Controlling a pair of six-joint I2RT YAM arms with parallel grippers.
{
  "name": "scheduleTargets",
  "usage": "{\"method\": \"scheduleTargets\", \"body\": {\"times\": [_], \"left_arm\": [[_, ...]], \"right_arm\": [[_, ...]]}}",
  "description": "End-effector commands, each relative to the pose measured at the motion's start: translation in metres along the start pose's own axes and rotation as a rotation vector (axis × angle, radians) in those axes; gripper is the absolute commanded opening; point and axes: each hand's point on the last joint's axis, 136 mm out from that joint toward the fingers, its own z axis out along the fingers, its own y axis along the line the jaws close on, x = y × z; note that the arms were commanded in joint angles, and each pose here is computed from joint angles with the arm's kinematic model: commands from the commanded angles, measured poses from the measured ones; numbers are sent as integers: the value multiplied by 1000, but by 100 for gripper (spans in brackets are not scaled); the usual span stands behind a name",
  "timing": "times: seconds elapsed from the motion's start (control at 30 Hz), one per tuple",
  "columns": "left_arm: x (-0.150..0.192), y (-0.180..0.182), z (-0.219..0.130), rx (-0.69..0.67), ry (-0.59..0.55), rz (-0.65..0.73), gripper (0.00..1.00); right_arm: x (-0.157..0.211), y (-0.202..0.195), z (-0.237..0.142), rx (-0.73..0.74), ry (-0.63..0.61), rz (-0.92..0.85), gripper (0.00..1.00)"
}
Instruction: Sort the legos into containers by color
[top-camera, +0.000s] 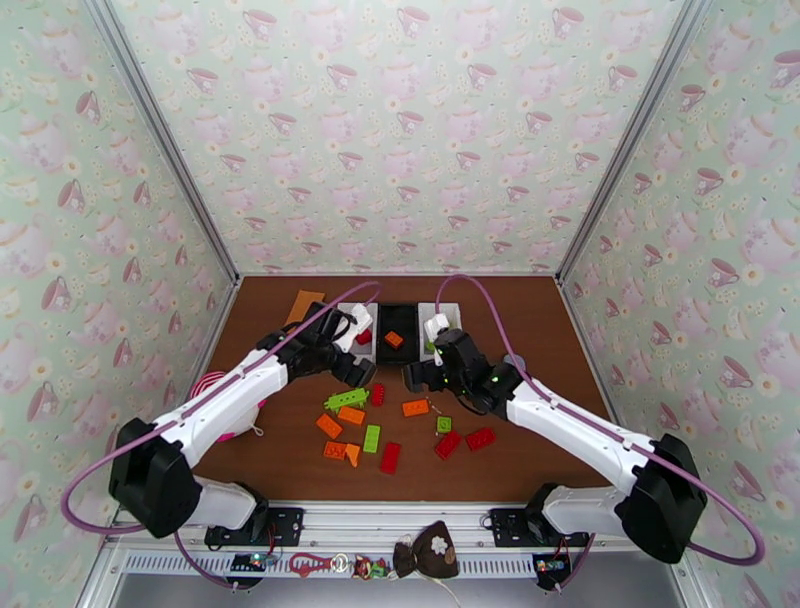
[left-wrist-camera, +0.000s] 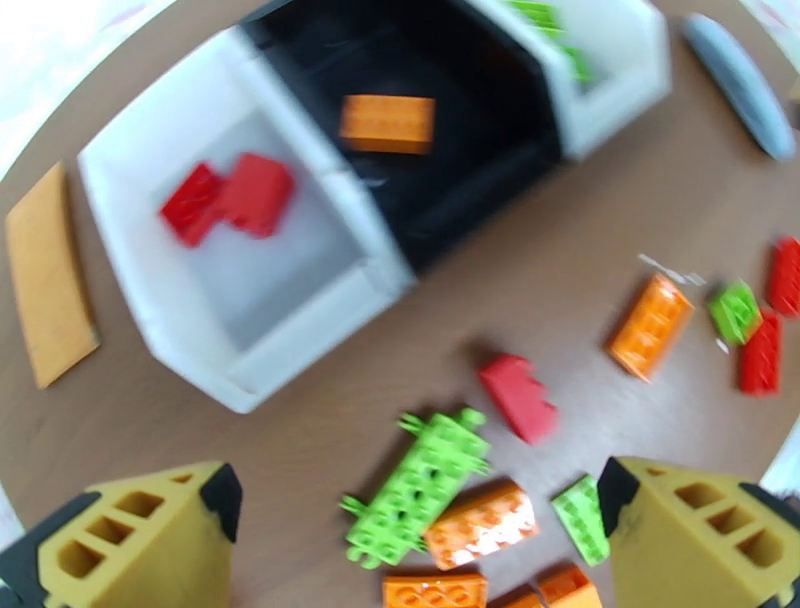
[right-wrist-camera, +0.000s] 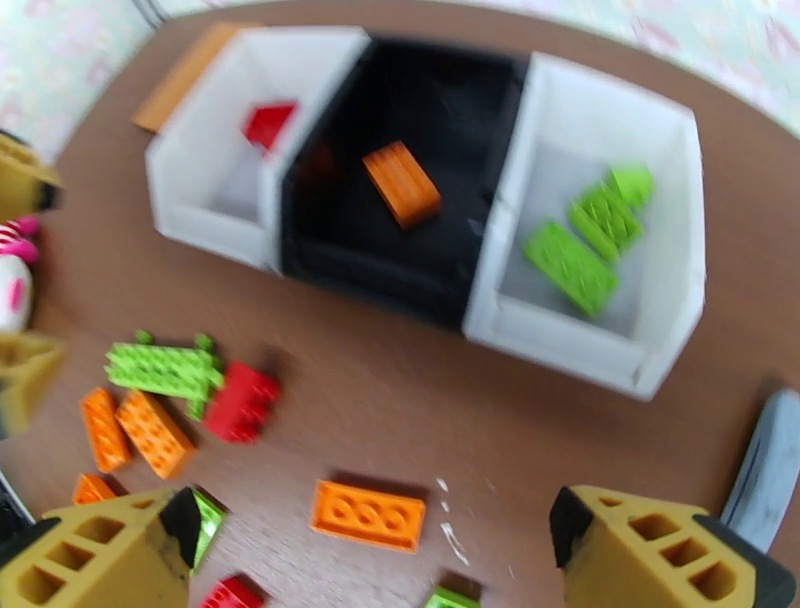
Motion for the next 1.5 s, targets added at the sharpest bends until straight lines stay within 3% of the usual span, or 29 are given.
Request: {"method": "scheduleTargets", "body": {"times": [0.0,0.23,0.43,0.83,1.23,1.47], "left_arm": [[-12,-20,-18,93,-102,91,98],[-15,-42,-54,149,-252,178,99],[-9,-50,-75,144,-328,216,100],[2,-58,-81,164,-353,254,100],[5,-58,-72,177,-328,254,100],[3,-59,-71,186,-330,249,100]], "right_arm": [[22,-7,7,69,89,56,99],[51,-16,31,185,202,129,99],[65,-6,50,201,257,138,99],[83,14,82,209,337,135,100],[98,22,101,176,396,116,88],[103,22,103,174,406,116,76]]}}
